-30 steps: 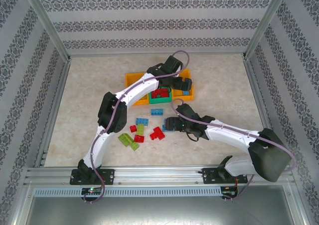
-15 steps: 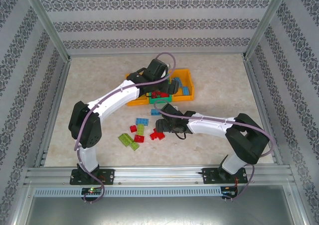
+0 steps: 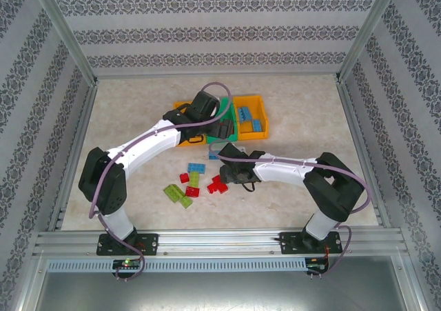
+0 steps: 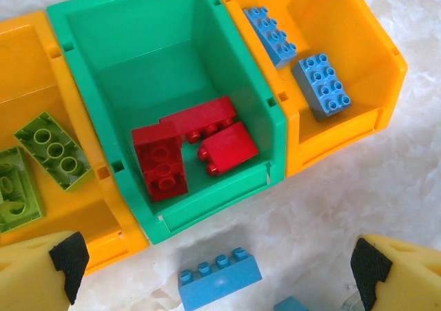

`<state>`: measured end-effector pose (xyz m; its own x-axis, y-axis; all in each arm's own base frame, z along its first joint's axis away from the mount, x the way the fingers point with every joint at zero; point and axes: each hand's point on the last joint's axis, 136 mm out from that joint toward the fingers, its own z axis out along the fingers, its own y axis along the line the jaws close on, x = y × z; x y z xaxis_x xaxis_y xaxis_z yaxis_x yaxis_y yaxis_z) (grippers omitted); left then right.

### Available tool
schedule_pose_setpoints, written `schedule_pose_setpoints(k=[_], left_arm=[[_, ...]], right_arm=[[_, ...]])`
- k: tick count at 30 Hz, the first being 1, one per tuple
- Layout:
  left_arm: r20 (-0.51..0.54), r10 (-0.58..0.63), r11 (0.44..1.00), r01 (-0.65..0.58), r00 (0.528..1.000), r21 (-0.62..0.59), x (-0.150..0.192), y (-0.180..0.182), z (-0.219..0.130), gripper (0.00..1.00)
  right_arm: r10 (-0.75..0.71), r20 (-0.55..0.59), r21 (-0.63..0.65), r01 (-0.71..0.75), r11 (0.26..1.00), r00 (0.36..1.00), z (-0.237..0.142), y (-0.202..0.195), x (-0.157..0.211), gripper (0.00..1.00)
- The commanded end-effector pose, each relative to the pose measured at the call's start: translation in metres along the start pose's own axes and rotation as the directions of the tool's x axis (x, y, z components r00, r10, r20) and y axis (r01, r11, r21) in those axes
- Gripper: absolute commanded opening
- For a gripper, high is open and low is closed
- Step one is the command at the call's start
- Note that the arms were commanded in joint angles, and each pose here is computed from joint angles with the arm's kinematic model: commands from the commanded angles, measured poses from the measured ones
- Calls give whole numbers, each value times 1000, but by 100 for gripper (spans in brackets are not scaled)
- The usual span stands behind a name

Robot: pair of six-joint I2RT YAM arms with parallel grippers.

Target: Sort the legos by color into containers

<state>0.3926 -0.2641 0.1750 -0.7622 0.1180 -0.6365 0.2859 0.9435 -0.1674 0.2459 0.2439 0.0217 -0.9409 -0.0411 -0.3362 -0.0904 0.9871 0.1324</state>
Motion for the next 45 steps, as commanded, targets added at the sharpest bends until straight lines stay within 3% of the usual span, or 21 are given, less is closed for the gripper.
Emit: schedule_pose_setpoints(k=[1,7,10,17,21,24,32,38,45], left_arm=[[50,4,1000,-3,999,-21,-8,10,-13,99],[46,5,999,-3,999,-42,3,19,-19,99],[41,4,999,-2,999,-49,10,23,-22,99],[15,-4,998,5,1000,-63,41,35,-26,100],[-22,5,999,-5,1000,-33,59,34,-27,100],[-56,48,998,-46,997,30,77,22,-27,100],[-127,159,987,-153,979,55,123,9,-26,100],[-169,192,980,-181,967,80,148,7,-27,100],[-177,194,978,-177,965,106,154,1,-25,100]], right_arm=[[13,-5,53,-13,999,1000,1,-14,0,66],[-3,3,66,3,998,1000,-4,-25,-3,56],[-19,55,41,17,999,998,-18,-24,-15,57],[89,180,-140,-64,988,980,-63,-36,-81,56],[108,236,-159,-71,985,966,-74,-52,-121,57],[151,269,-155,-112,982,951,-70,-72,-156,56],[162,277,-114,-135,984,947,-48,-88,-221,56],[172,240,-64,-161,985,955,-20,-97,-239,57],[174,213,-41,-169,985,962,-8,-100,-237,72]])
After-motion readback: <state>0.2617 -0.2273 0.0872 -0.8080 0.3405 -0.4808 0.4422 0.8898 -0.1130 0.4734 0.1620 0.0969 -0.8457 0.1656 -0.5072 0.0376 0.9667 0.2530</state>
